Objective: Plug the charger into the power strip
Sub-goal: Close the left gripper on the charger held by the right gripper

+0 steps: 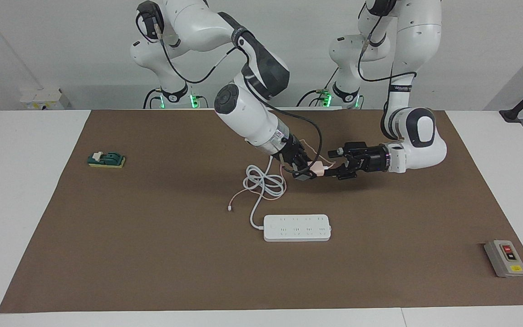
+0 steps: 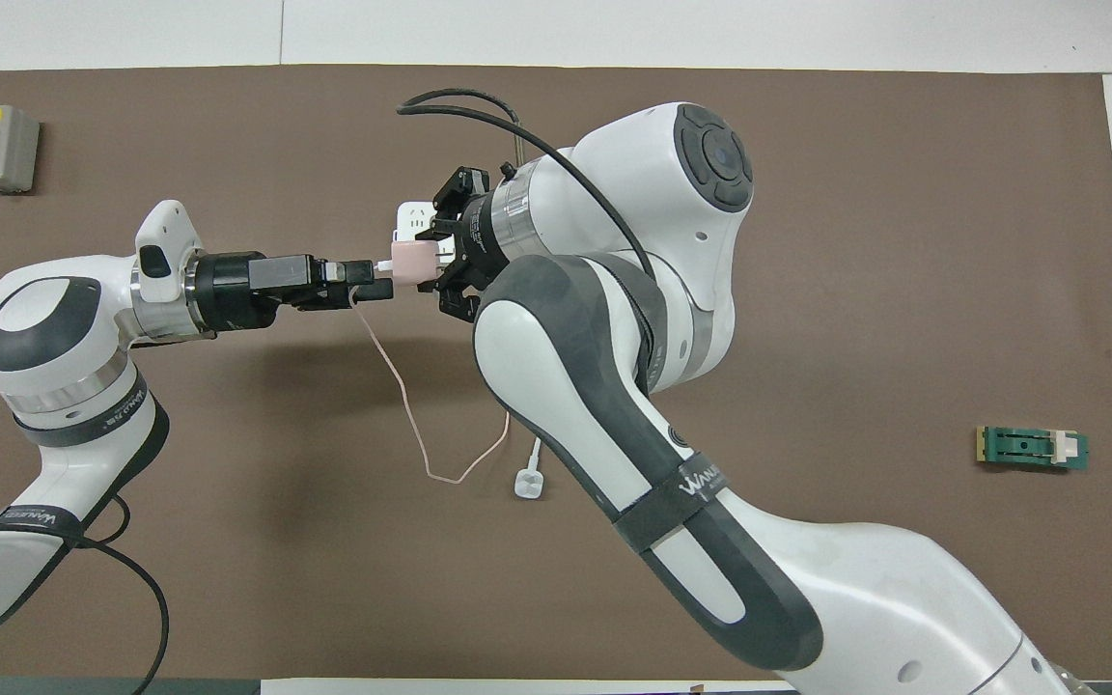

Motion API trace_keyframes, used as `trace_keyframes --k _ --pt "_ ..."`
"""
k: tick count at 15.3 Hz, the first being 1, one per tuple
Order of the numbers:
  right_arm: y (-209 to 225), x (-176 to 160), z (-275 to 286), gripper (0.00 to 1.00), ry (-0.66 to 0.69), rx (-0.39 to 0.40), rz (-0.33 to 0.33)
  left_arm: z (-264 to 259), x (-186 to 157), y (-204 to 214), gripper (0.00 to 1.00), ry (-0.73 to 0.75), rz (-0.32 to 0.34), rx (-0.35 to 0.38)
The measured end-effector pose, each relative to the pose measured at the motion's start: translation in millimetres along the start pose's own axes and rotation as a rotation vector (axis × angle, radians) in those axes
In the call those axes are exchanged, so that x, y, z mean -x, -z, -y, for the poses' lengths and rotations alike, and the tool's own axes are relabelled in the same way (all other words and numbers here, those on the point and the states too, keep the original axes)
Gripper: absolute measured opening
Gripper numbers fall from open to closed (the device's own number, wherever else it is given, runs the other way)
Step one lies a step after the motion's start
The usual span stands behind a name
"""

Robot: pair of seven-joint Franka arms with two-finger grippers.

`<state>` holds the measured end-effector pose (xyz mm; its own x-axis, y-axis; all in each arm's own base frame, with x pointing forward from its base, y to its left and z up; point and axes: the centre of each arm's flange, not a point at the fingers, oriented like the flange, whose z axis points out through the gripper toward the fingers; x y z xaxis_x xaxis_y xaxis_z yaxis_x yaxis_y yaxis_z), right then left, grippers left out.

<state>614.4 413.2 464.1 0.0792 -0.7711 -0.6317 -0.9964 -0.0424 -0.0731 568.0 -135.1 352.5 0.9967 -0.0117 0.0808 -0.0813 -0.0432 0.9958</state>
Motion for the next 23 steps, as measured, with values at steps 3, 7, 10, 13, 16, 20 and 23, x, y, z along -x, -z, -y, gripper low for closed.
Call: trace_keyframes --k 3,7,10,13,16,20,23 --pt "0.1 -0.1 0.1 0.47 0.0 0.0 0.0 -1.6 1.3 -2.4 1.0 -0.047 0.016 0.023" --pt "0.5 -0.6 0.5 0.47 -0.001 -0.001 0.0 -3.2 0.9 -0.2 1.0 -0.068 0.017 0.036" --pt "0.6 -0.7 0.6 0.47 -0.001 -0.001 0.0 -2.7 -0.1 -0.1 0.96 -0.039 0.009 0.043" --pt "0.6 -0.7 0.6 0.47 -0.001 -0.001 0.0 -4.3 -4.0 -0.7 0.96 0.019 0.001 0.053" --pt "1.1 -1.5 1.1 0.47 -0.002 -0.002 -0.001 -6.2 -8.5 -0.5 0.97 0.073 -0.014 0.053" --pt "2.5 -3.2 2.5 0.47 -0.005 -0.005 -0.001 -3.9 -10.5 -2.3 0.98 0.105 -0.024 0.049" --pt "2.5 -3.3 2.5 0.47 -0.005 -0.005 -0.001 -2.0 -15.1 -3.8 0.98 0.118 -0.035 0.045"
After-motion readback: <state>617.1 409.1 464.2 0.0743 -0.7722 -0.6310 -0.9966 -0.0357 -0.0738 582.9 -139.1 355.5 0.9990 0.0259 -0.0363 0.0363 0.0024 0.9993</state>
